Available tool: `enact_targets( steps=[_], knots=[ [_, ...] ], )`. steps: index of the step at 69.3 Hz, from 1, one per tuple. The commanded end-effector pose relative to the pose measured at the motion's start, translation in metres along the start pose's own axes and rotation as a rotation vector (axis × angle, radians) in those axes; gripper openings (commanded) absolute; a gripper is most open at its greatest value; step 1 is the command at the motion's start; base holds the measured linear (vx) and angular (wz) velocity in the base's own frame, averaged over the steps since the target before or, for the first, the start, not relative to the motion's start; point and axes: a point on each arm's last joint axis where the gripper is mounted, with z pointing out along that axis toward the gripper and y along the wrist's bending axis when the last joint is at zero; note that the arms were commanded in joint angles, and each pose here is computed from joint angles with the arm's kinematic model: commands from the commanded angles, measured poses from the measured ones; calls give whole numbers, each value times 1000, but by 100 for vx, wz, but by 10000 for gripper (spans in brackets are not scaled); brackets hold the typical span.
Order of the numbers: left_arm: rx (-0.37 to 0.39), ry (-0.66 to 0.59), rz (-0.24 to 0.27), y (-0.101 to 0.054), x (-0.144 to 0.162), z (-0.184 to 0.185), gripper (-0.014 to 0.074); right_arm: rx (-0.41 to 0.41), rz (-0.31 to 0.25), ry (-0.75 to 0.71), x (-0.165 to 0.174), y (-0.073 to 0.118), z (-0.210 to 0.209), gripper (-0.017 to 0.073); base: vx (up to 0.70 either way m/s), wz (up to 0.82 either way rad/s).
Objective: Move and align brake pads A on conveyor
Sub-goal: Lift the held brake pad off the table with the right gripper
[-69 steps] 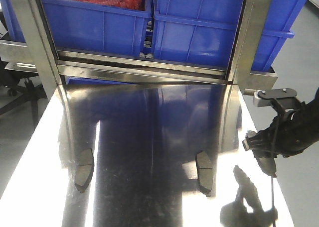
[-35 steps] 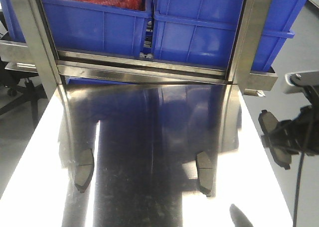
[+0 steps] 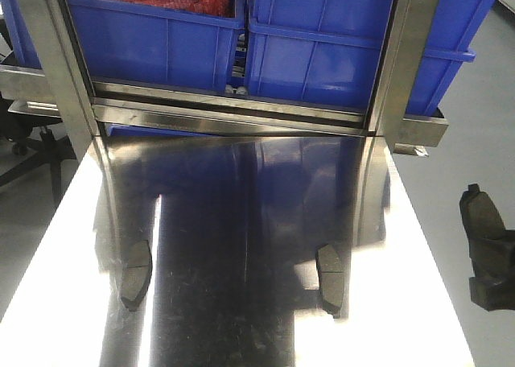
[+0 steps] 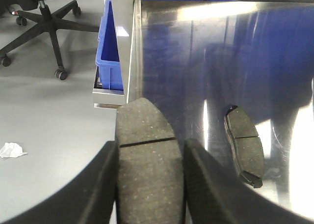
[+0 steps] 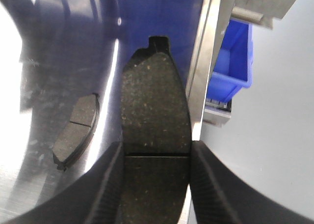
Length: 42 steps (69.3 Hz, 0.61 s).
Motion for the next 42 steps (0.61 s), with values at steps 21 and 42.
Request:
enact_targets(
  steps=[21, 42],
  knots=[
    [16, -115, 3, -2, -16, -7, 129, 21, -1, -164, -15, -1, -15, 83, 0, 0],
    [16, -115, 3, -2, -16, -7, 129, 15, 8, -164, -15, 0, -15, 83, 0, 0]
  ],
)
